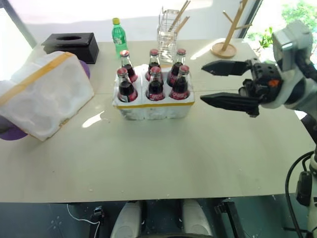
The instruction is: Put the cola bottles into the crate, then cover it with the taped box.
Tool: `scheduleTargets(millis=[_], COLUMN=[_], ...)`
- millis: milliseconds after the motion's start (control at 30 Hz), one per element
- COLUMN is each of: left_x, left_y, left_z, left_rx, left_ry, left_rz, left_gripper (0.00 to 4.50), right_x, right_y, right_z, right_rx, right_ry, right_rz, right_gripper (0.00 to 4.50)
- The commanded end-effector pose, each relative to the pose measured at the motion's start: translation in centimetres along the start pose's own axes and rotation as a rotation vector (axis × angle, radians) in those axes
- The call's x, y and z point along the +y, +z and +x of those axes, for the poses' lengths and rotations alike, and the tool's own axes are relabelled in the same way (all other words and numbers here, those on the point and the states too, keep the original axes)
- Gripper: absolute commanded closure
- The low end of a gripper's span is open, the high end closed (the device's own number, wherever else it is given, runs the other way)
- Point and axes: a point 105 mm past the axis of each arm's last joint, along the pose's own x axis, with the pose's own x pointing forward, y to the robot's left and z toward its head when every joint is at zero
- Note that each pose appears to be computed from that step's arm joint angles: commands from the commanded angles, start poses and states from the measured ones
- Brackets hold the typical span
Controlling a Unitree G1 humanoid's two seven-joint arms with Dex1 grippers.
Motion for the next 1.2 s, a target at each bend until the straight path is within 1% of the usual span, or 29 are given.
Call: scheduleTargets(millis=[33, 133, 233, 267, 333, 533, 567, 600, 667, 733, 833, 900, 967, 1000, 1033, 1133, 1167, 1200], left_x=[0.6, 0.5, 0.8, 0.9, 0.9, 0.4, 0.5, 0.7, 1.4, 2.1, 2.5, 2.5, 2.1, 1.9, 1.4, -1.1, -2.5, -3.5], left_y=[-0.7, -1.0, -0.7, -0.5, -0.3, 0.1, 0.3, 0.4, 1.5, 3.2, 5.8, 8.3, 11.8, 12.9, 14.5, 19.2, 21.1, 22.3], left_z=[0.4, 1.2, 2.1, 2.4, 2.7, 3.2, 3.3, 3.3, 3.3, 3.0, 2.3, 1.8, 0.9, 0.7, 0.3, -0.4, -0.6, -0.8], left_rx=[0.076, 0.107, 0.098, 0.094, 0.09, 0.092, 0.084, 0.072, -0.006, -0.103, -0.222, -0.316, -0.437, -0.474, -0.513, -0.653, -0.702, -0.735], left_ry=[0.028, 0.017, 0.05, 0.059, 0.056, 0.015, 0.024, 0.049, 0.112, 0.174, 0.226, 0.262, 0.334, 0.361, 0.407, 0.537, 0.595, 0.634], left_rz=[-0.002, -0.006, -0.007, -0.007, -0.017, -0.014, -0.004, 0.007, 0.005, 0.019, 0.097, 0.179, 0.32, 0.362, 0.452, 0.642, 0.735, 0.799], left_gripper=[0.0, 0.0, 0.0, 0.25, 0.89, 3.99, 4.2, 4.21, 4.21, 4.21, 4.21, 4.21, 4.21, 4.21, 4.21, 4.21, 4.21, 4.21], right_x=[1.2, 1.3, 1.4, 1.5, 1.5, 1.4, 1.2, 1.1, 1.0, 0.6, -0.1, -0.3, -0.6, -0.7, -0.8, -0.9, -1.0, -1.1], right_y=[1.5, 1.3, 1.3, 1.2, 1.1, 0.6, 0.3, -0.1, -0.8, -1.4, -2.2, -2.6, -2.8, -2.9, -3.0, -3.3, -3.4, -3.5], right_z=[-0.3, -0.7, -0.9, -1.0, -1.0, -1.1, -1.3, -1.4, -1.8, -2.2, -2.8, -3.4, -4.0, -4.1, -4.3, -4.9, -5.3, -5.5], right_rx=[-0.017, -0.008, -0.007, -0.006, -0.004, 0.017, 0.03, 0.04, 0.062, 0.087, 0.117, 0.129, 0.139, 0.14, 0.142, 0.151, 0.154, 0.156], right_ry=[0.023, -0.003, -0.018, -0.02, -0.025, -0.048, -0.056, -0.065, -0.076, -0.116, -0.171, -0.19, -0.219, -0.228, -0.237, -0.263, -0.276, -0.284], right_rz=[-0.066, -0.066, -0.062, -0.062, -0.062, -0.06, -0.05, -0.043, -0.016, -0.047, -0.053, -0.049, -0.04, -0.036, -0.032, -0.017, -0.011, -0.007], right_gripper=[0.08, 0.08, 0.08, 0.03, 0.0, 0.0, 0.0, 0.0, 0.0, 0.0, 0.0, 0.0, 0.0, 0.0, 0.0, 0.0, 0.0, 0.0])
